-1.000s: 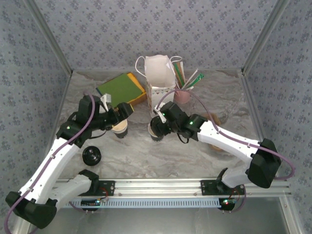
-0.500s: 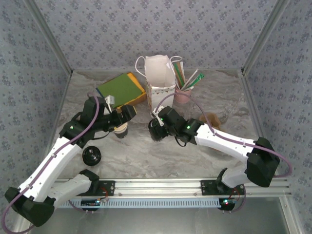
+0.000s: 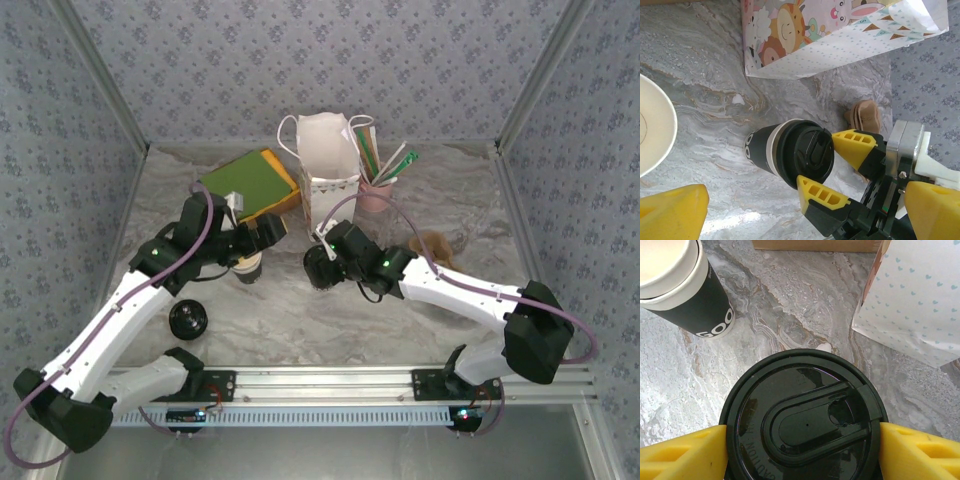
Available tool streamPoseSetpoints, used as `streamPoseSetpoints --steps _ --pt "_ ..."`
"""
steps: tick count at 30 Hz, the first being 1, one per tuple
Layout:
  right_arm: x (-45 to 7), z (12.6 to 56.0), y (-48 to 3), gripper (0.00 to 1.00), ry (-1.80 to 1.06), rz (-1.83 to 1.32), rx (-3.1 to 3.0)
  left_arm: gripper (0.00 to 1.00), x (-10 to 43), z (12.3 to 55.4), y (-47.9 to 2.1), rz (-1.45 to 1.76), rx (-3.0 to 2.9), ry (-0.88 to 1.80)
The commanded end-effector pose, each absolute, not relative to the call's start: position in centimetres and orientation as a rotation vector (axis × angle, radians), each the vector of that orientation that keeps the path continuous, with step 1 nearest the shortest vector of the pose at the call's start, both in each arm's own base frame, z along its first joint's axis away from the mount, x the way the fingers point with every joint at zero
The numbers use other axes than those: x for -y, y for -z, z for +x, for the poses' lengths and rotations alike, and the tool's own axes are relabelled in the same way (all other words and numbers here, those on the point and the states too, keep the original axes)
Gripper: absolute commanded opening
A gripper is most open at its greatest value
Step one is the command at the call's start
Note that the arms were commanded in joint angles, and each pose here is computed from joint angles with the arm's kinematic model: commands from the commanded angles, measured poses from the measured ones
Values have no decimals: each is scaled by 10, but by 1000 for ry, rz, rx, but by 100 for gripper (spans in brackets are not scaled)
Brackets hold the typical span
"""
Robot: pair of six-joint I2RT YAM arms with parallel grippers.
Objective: Pack the takeout coffee
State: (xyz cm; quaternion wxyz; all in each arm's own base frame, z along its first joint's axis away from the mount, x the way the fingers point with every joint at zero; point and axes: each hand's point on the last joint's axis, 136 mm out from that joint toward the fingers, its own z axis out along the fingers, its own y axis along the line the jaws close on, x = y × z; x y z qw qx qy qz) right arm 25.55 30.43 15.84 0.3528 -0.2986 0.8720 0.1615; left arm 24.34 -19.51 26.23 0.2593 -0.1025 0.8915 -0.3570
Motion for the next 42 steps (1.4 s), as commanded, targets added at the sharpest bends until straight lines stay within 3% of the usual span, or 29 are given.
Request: streamPoseSetpoints --steps 1,29,42 --pt "-305 255 -153 76 -428 -755 -2271 100 196 242 -271 -243 -2404 959" --pt "-302 250 -135 76 -385 -788 -2299 100 196 241 -269 -244 -2409 961" --pt "-300 251 -153 78 -360 -789 -2266 100 197 242 -267 -243 -2416 957"
